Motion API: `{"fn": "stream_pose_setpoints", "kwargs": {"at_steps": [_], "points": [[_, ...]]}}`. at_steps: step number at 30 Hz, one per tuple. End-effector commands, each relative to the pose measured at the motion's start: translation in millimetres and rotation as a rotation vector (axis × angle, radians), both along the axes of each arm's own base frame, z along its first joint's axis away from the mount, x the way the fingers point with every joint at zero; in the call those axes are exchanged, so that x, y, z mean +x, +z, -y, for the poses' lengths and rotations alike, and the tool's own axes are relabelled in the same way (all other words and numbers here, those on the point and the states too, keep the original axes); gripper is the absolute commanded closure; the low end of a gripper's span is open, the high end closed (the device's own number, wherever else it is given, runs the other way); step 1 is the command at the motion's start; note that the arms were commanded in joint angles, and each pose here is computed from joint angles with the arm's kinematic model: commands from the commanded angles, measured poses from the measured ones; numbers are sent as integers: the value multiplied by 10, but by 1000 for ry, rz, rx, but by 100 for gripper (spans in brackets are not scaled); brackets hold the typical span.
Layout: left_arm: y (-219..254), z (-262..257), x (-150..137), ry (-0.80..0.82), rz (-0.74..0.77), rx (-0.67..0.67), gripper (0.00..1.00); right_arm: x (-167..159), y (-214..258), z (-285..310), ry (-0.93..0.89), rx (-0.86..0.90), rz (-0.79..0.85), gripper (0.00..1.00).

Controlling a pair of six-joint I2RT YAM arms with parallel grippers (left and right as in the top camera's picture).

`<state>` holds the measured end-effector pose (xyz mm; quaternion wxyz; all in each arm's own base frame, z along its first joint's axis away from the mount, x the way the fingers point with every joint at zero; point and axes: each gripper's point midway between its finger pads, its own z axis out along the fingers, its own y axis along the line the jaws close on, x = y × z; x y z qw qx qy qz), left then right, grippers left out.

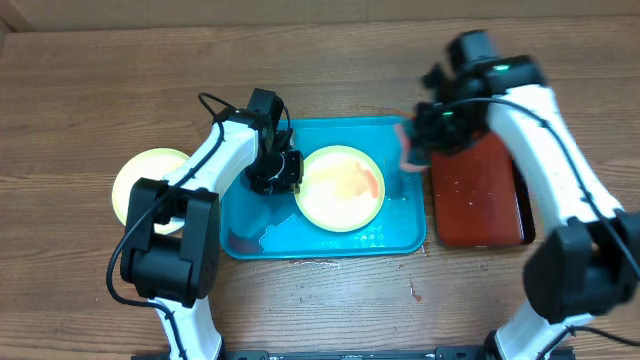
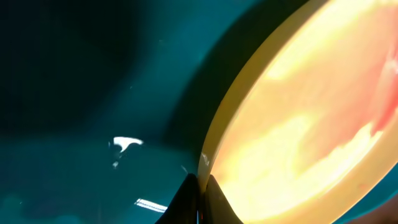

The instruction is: Clean dirty plates on tray and stack at the side

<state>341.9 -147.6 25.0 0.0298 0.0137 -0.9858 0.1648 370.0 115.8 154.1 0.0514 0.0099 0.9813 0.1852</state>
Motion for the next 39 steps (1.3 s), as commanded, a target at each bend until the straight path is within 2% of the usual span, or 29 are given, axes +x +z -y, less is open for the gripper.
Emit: {"fn": "stream_pose_setpoints", "kwargs": {"at_steps": [1, 3, 7, 15, 20, 22, 29, 31, 36, 39], "points": [[436, -115, 203, -12, 150, 61, 96, 46, 67, 631, -110, -188, 29, 96], [601, -217, 231, -3, 197, 114, 96, 22, -30, 946, -167, -270, 1, 96], [883, -353, 234, 13, 276, 173, 96, 10, -233, 1213, -220, -321, -16, 96], [1366, -517, 146, 41, 396, 223, 96, 27, -844, 1330, -193, -354, 27, 96], [1557, -629, 109, 60, 451, 266, 96, -31, -1073, 1332, -194, -356, 30, 95], [1593, -673, 88, 68, 457, 278, 96, -75, -1115, 1330, -192, -357, 16, 81], [1578, -824, 47, 98, 428, 302, 96, -90, -1116, 1327, -192, -356, 10, 69], [1573, -880, 45, 112, 421, 307, 96, -71, -1081, 1286, -190, -332, 12, 61], [1626, -1139, -5, 164, 392, 331, 96, 80, -691, 1135, -184, -239, 48, 36], [1690, -1358, -70, 212, 370, 365, 96, 241, -318, 1063, -187, -189, 113, 27]]}}
